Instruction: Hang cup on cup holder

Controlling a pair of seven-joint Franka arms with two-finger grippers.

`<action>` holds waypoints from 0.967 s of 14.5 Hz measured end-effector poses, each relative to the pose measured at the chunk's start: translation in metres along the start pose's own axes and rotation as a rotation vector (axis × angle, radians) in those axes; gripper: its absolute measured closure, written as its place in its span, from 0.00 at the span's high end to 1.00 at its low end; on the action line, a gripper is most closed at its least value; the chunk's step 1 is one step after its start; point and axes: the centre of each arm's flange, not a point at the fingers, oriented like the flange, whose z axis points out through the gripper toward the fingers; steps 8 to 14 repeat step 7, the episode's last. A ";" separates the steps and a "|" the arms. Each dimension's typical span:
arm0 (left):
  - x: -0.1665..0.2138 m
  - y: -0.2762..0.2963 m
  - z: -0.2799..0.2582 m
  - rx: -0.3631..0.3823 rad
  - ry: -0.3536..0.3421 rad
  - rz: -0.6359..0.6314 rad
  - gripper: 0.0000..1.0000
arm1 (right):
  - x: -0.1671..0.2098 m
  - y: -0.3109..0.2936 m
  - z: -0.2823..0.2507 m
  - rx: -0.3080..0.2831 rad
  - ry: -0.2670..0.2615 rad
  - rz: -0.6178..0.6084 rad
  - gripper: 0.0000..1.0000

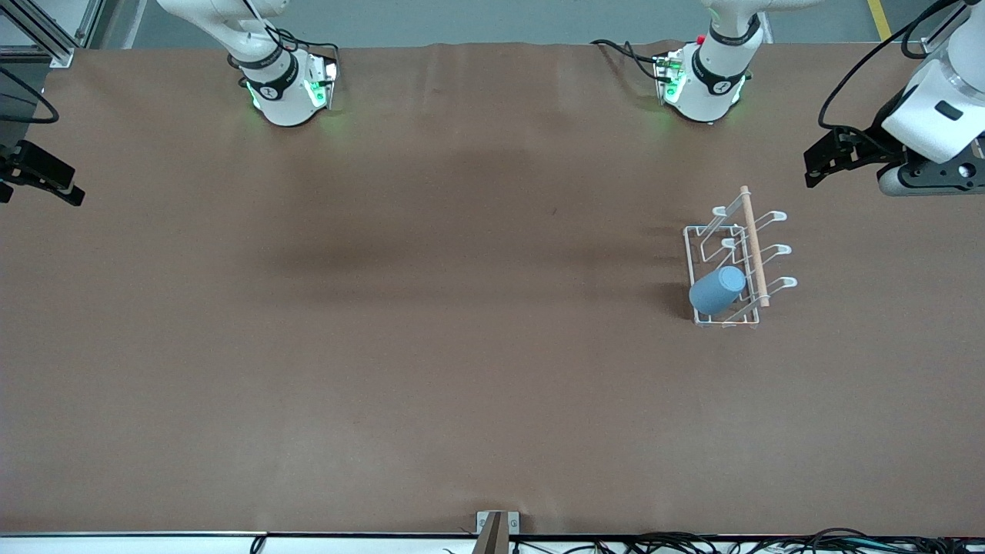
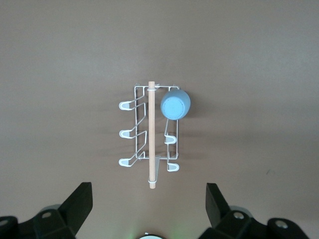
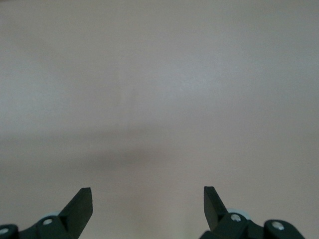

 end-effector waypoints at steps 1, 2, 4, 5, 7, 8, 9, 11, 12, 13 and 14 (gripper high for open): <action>-0.001 0.000 0.003 0.001 0.001 0.000 1.00 | 0.000 0.000 0.001 0.000 -0.001 -0.001 0.99; -0.001 0.000 0.003 0.003 0.005 0.000 1.00 | 0.000 0.000 0.002 -0.001 -0.004 0.000 0.98; -0.001 0.000 -0.003 0.004 0.022 0.012 1.00 | 0.000 0.002 0.005 -0.001 -0.010 0.002 0.99; 0.000 -0.001 -0.008 0.003 0.036 0.024 1.00 | 0.001 0.002 0.007 -0.001 -0.011 0.003 0.99; 0.001 -0.001 -0.019 0.001 0.057 0.040 1.00 | 0.001 0.003 0.007 -0.002 -0.013 0.004 0.99; 0.001 -0.001 -0.019 0.001 0.057 0.040 1.00 | 0.001 0.003 0.007 -0.002 -0.013 0.004 0.99; 0.001 -0.001 -0.019 0.001 0.057 0.040 1.00 | 0.001 0.003 0.007 -0.002 -0.013 0.004 0.99; 0.001 -0.001 -0.019 0.001 0.057 0.040 1.00 | 0.001 0.003 0.007 -0.002 -0.013 0.004 0.99; 0.001 -0.001 -0.019 0.001 0.057 0.040 1.00 | 0.001 0.003 0.007 -0.002 -0.013 0.004 0.99; 0.001 -0.001 -0.019 0.001 0.057 0.040 1.00 | 0.001 0.003 0.007 -0.002 -0.013 0.004 0.99; 0.001 -0.001 -0.019 0.001 0.057 0.040 1.00 | 0.001 0.003 0.007 -0.002 -0.013 0.004 0.99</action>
